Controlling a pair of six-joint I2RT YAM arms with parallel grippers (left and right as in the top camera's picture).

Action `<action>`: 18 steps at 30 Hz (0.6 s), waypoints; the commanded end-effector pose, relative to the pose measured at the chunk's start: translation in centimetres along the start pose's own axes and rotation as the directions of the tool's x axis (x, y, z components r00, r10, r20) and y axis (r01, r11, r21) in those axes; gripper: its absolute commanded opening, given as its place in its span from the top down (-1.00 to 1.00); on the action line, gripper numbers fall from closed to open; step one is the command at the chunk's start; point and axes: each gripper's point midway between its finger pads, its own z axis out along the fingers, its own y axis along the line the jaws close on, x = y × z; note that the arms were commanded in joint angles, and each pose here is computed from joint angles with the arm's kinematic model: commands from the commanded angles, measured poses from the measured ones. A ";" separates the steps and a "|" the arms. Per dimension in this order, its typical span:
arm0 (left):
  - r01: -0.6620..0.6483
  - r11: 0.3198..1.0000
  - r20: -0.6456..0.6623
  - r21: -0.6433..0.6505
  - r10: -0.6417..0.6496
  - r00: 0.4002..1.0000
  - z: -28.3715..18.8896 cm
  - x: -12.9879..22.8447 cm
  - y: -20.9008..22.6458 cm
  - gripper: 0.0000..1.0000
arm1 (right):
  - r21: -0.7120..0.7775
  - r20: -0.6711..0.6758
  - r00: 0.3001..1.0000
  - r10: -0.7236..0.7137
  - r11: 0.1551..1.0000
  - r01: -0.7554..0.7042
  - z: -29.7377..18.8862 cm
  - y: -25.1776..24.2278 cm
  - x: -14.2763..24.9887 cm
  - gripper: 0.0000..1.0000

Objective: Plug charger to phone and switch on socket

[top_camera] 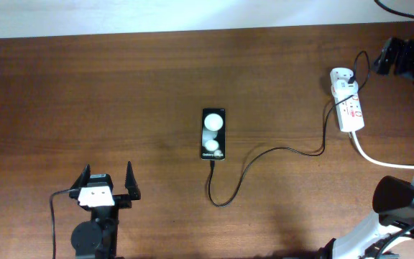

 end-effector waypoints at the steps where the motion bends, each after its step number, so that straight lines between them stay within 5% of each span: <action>1: -0.015 1.000 0.000 -0.006 0.015 1.000 0.0 0.1 0.2 -0.98 | 0.005 0.014 1.000 0.003 1.000 -0.003 -0.4 0.1 -0.2 -0.97; 18: -0.014 1.000 0.001 -0.006 0.014 1.000 0.0 0.0 0.2 -0.98 | 0.006 0.038 0.999 -0.003 1.000 0.003 -0.2 0.0 -0.8 -0.97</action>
